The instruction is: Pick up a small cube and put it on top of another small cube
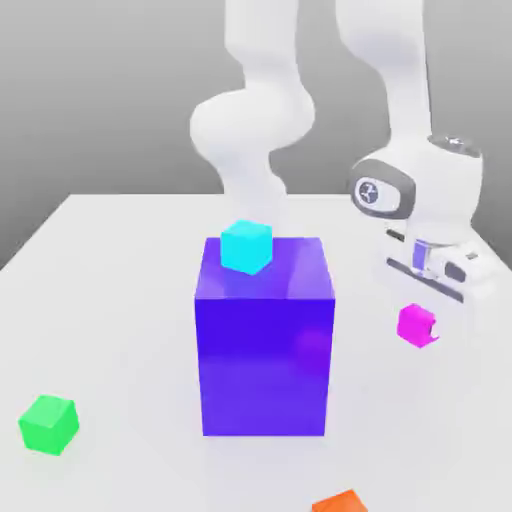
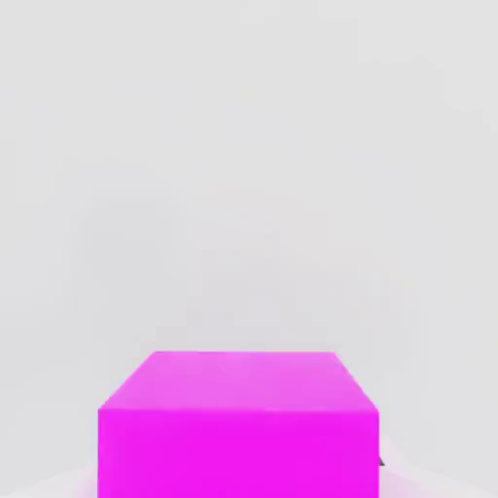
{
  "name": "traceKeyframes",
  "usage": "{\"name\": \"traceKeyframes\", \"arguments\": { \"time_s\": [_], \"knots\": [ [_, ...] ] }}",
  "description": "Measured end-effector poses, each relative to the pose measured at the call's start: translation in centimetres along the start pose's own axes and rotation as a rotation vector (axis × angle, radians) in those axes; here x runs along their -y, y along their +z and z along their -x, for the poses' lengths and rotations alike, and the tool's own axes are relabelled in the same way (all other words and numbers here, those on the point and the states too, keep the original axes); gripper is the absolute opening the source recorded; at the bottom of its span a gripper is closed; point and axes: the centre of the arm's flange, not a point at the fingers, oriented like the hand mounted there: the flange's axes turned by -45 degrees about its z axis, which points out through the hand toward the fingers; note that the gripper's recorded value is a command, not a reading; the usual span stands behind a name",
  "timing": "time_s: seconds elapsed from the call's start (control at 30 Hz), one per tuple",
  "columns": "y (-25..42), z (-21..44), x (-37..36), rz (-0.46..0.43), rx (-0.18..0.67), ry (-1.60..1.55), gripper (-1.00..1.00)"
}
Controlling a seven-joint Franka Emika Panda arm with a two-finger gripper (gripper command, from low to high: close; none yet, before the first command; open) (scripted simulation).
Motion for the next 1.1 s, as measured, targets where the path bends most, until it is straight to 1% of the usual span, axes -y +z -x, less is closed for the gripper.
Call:
{"name": "traceKeyframes", "arguments": {
  "time_s": [0.1, 0.2, 0.33, 0.47, 0.53, 0.67, 0.8, 0.93, 1.1],
  "knots": [
    [-1.1, 0.0, -3.2, 0.019, -0.022, -0.015, -1.0],
    [-1.9, 6.5, -7.4, 0.039, -0.034, 0.117, -1.0],
    [-3.3, 12.0, -11.6, 0.076, -0.047, 0.177, -1.0],
    [-4.8, 18.5, -14.5, 0.118, -0.046, 0.231, -1.0],
    [-4.9, 22.6, -14.3, 0.118, -0.038, 0.271, -1.0],
    [-4.8, 31.3, -11.8, 0.101, -0.017, 0.366, -1.0],
    [-5.1, 39.5, -7.0, 0.083, 0.004, 0.464, -1.0],
    [-5.1, 46.4, 0.5, 0.046, 0.017, 0.58, -1.0],
    [-6.2, 53.0, 12.6, 0.015, 0.032, 0.741, -1.0]
  ]
}}
